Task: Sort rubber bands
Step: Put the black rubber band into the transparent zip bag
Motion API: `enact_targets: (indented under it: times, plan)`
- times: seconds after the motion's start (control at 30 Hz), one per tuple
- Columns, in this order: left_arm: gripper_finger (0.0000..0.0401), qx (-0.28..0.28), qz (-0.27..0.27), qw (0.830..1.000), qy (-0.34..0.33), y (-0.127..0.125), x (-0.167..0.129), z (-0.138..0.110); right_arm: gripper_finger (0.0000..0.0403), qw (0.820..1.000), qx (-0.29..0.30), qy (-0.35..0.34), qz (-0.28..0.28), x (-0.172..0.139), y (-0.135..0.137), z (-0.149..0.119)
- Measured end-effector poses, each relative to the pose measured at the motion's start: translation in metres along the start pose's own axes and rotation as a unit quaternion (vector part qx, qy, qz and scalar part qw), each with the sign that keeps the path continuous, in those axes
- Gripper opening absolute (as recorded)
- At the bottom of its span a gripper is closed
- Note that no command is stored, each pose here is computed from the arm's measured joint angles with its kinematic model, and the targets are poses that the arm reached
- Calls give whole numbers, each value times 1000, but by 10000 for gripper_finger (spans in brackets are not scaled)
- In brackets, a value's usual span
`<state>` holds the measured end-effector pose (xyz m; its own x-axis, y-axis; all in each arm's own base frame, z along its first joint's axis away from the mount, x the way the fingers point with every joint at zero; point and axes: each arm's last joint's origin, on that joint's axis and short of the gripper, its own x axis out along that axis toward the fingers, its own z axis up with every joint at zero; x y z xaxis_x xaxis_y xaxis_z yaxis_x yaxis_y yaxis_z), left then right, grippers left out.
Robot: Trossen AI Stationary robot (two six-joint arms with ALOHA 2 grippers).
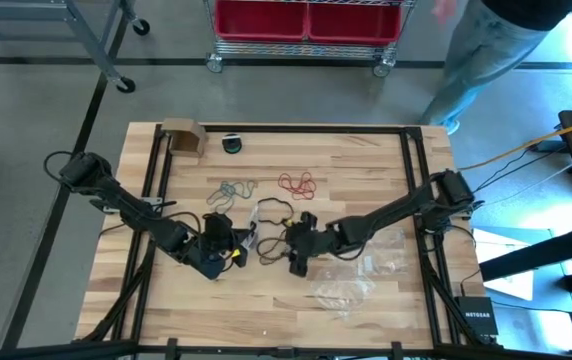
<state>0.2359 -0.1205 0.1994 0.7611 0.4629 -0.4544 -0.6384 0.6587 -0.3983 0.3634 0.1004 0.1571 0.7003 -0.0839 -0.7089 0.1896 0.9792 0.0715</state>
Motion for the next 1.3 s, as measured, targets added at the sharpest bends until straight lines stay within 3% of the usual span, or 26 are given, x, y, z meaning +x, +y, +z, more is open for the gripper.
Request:
enact_targets:
  times: [0.13, 0.33, 0.7, 0.87, 1.1, 1.3]
  plan:
    - [0, 1, -2, 1000, 3, 0, 0, 0, 295, 995, -99, 20, 28, 12, 4, -10]
    - [0, 5, -3, 1000, 6, 0, 0, 0, 303, 981, -185, 8, 63, 25, -7, -5]
    - [0, 7, -4, 1000, 7, 0, 0, 0, 298, 959, -236, 19, 155, 59, -37, -10]
    - [0, 6, -3, 1000, 7, 0, 0, 0, 225, 951, -264, 16, 157, 59, -35, -11]
    - [0, 14, -4, 1000, 8, 0, 0, 0, 25, 956, -246, 22, 160, 59, -34, -12]
    - [0, 26, -7, 999, 20, -1, 0, 0, 8, 958, -242, 23, 152, 41, -19, -10]
